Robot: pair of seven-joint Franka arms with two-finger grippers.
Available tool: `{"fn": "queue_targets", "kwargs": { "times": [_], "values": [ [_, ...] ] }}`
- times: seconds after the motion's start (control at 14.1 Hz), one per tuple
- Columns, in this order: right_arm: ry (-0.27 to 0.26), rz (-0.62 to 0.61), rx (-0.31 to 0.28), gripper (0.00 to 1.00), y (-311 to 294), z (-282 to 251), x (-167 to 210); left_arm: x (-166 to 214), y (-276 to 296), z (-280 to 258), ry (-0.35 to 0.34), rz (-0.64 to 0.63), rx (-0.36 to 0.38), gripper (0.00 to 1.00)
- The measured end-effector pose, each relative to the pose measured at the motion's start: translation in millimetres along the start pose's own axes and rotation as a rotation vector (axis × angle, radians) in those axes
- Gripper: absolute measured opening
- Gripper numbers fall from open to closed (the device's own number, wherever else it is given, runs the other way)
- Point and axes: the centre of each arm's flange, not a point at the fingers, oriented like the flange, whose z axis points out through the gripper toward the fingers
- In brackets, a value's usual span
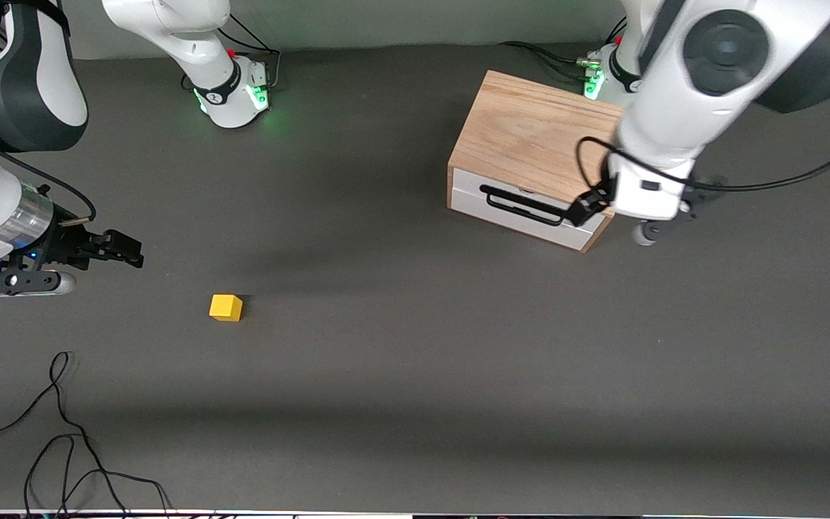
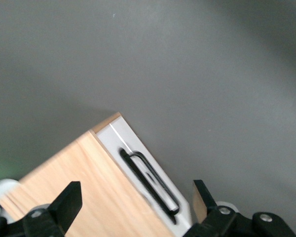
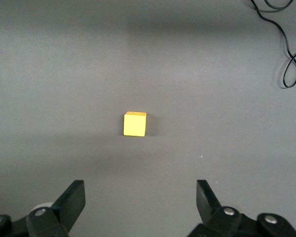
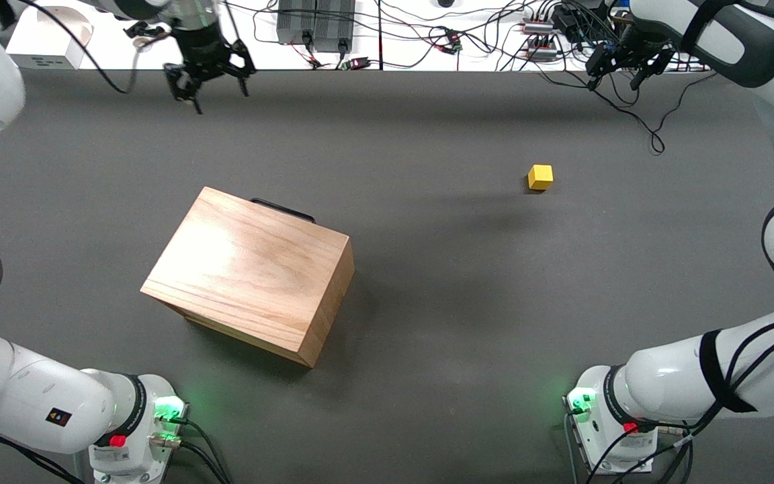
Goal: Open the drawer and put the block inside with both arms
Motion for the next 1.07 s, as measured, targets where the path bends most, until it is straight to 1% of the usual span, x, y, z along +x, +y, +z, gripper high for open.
{"fn": "queue_targets", "kwargs": {
  "times": [0.21, 0.36, 0.43, 0.64, 0.78, 0.85, 0.92, 1.07],
  "values": [
    [-0.005, 0.0, 0.0, 1.0, 0.0, 2.6, -0.3, -41.8, 26.2, 16.5, 0.002, -0.225, 0.023, 1.0],
    [-0.013, 0.0, 0.0, 1.0, -0.2, 6.6, -1.2, -53.0, 36.5, 25.4, 0.003, -0.304, 0.028, 1.0],
    [-0.015, -0.001, 0.0, 1.0, -0.4, 9.6, -1.1, -51.7, 38.0, 27.6, 0.002, -0.324, 0.028, 1.0],
    [0.021, -0.001, 0.003, 1.0, -0.8, 33.7, 5.8, -40.0, 42.7, 48.0, -0.01, -0.352, 0.062, 1.0],
    [0.008, -0.001, 0.006, 1.0, -1.0, 63.7, 10.6, -36.0, 50.8, 72.7, -0.034, -0.363, 0.1, 1.0],
    [-0.006, 0.0, 0.008, 1.0, -1.0, 79.4, 13.0, -35.8, 54.6, 83.4, -0.061, -0.388, 0.115, 1.0],
    [-0.021, 0.001, 0.012, 1.0, -1.2, 94.3, 15.8, -35.5, 57.6, 92.1, -0.087, -0.445, 0.128, 1.0],
    [-0.038, 0.005, 0.021, 1.0, -1.6, 122.3, 22.5, -31.3, 60.6, 105.8, -0.1, -0.57, 0.156, 1.0]
  ]
}}
